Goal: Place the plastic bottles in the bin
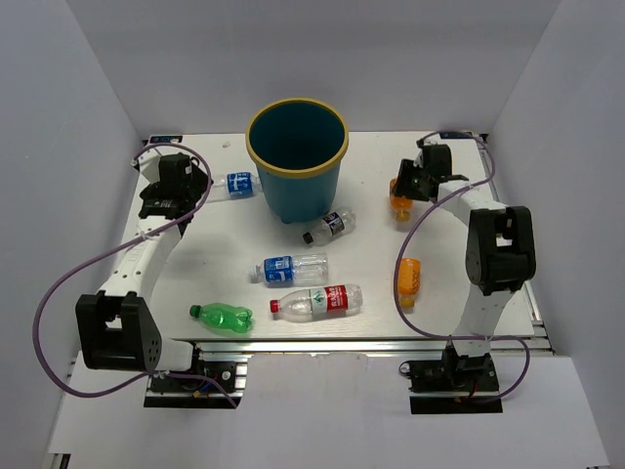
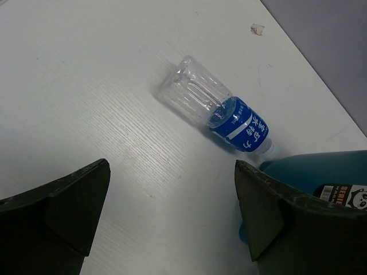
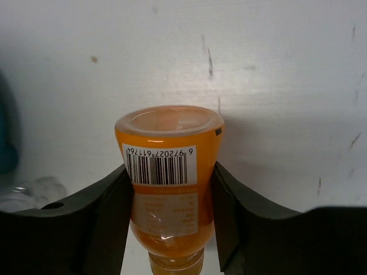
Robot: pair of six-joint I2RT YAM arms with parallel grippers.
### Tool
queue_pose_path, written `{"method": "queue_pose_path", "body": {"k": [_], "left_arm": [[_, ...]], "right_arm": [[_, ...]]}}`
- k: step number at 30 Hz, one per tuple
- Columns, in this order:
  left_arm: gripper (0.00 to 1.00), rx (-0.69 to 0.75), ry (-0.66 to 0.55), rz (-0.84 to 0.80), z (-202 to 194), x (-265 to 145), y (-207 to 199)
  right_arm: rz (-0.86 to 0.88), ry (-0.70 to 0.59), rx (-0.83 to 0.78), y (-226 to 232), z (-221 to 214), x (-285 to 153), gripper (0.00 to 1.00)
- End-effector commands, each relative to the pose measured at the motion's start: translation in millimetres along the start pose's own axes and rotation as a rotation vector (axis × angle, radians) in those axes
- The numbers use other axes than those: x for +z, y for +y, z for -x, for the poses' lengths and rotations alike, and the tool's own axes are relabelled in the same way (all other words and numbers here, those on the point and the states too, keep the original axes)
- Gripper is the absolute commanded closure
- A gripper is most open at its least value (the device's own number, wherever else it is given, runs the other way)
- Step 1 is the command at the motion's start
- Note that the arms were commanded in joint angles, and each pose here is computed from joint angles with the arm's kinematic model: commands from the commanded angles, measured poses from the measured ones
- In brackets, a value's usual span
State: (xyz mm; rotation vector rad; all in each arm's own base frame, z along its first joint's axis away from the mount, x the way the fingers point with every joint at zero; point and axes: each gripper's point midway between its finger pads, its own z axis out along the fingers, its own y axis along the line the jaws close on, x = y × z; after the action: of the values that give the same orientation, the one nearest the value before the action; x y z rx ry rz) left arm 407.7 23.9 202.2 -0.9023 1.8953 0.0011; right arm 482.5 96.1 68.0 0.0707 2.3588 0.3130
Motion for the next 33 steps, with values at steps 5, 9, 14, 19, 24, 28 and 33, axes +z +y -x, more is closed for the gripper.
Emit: {"method": "queue_pose_path", "body": {"k": [5, 9, 14, 19, 24, 28, 33], "left_arm": [[0.02, -0.056, 0.059, -0.017, -17, 14, -9], [0.02, -0.101, 0.093, -0.006, -29, 26, -12], [0.02, -0.154, 0.115, -0.010, -38, 44, -21], [0.02, -0.179, 0.170, -0.025, -52, 70, -36], [0.02, -0.209, 0.190, -0.028, -58, 83, -46], [0.02, -0.268, 0.152, -0.002, -52, 91, -46], [0.02, -0.320, 0.149, 0.082, -62, 115, -41]], "right_arm": [[0.331, -0.536, -0.346, 157, 194, -168, 0.73], [0.464, -0.652, -0.506, 236, 205, -216, 0.72], [0.610, -0.684, -0.582, 305, 198, -230, 0.67], [0.689, -0.616, -0.596, 332, 190, -216, 0.40], [0.675, -0.643, -0.635, 331, 196, -226, 0.11], [0.652, -0.653, -0.636, 320, 197, -241, 0.11], [0.627, -0.672, -0.597, 292, 202, -267, 0.11]]}}
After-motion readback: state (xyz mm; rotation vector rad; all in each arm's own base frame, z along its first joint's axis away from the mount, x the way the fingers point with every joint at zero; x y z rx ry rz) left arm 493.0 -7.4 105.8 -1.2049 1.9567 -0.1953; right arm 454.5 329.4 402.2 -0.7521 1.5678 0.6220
